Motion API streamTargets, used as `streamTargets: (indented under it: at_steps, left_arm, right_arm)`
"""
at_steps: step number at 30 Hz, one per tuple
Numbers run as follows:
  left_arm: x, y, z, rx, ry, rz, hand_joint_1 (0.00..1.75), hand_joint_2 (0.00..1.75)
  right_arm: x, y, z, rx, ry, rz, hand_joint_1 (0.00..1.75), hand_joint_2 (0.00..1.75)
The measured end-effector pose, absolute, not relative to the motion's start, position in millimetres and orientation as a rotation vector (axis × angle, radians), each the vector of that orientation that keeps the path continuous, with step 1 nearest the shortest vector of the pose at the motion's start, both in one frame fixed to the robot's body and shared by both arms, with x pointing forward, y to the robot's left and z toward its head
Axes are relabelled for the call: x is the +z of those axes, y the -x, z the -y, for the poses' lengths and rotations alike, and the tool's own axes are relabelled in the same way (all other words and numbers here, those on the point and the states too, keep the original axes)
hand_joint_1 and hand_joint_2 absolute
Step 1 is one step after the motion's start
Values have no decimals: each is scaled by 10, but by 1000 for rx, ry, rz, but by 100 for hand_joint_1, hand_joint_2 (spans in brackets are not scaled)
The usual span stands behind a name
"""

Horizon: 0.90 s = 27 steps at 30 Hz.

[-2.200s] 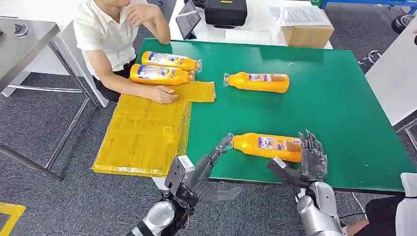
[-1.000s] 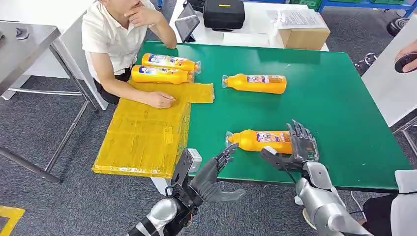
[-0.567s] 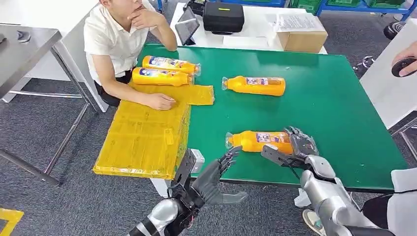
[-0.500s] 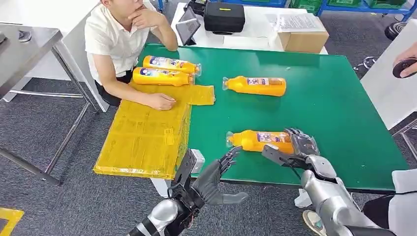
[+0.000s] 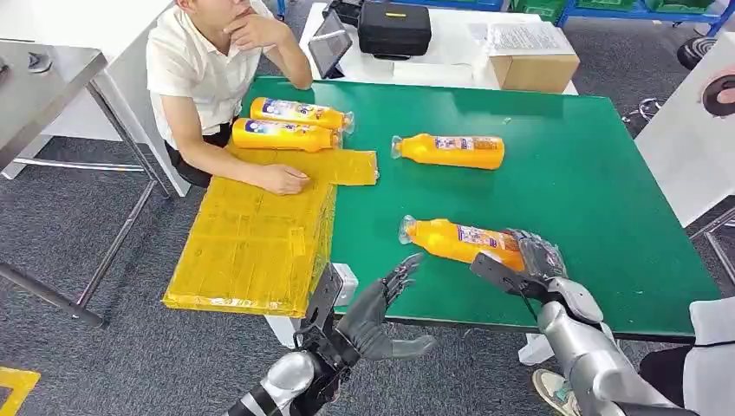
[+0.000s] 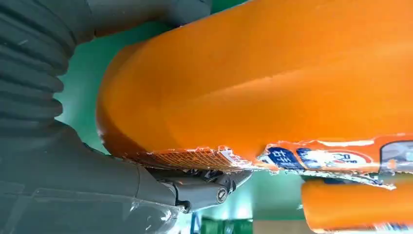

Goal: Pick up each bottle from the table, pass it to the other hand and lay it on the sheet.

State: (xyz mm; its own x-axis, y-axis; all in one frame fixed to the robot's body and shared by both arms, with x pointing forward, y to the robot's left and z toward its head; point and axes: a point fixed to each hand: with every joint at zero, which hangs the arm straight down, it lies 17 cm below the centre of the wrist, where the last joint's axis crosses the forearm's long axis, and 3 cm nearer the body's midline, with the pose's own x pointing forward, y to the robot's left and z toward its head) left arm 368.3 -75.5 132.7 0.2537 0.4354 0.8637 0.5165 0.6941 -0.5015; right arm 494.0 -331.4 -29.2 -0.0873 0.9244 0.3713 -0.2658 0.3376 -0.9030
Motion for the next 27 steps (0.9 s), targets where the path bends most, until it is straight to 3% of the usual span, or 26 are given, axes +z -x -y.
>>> streamTargets:
  at_steps: [7, 14, 19, 27]
  left_arm:
    - [1412, -3799, 577, -19, 790, 1483, 0, 175]
    - [1138, -3921, -199, 257, 570, 1560, 0, 175]
    - [836, -3778, -407, 446, 686, 1390, 0, 175]
    - [841, -3665, -336, 376, 769, 1372, 0, 175]
  right_arm:
    - [-254, -4853, 3155, 917, 588, 1390, 175, 175]
    - [-46, -4654, 3111, 563, 547, 1573, 175, 175]
    - [130, -4440, 2948, 381, 480, 1662, 175, 175]
    - [567, -4203, 2022, 336, 221, 1795, 175, 175]
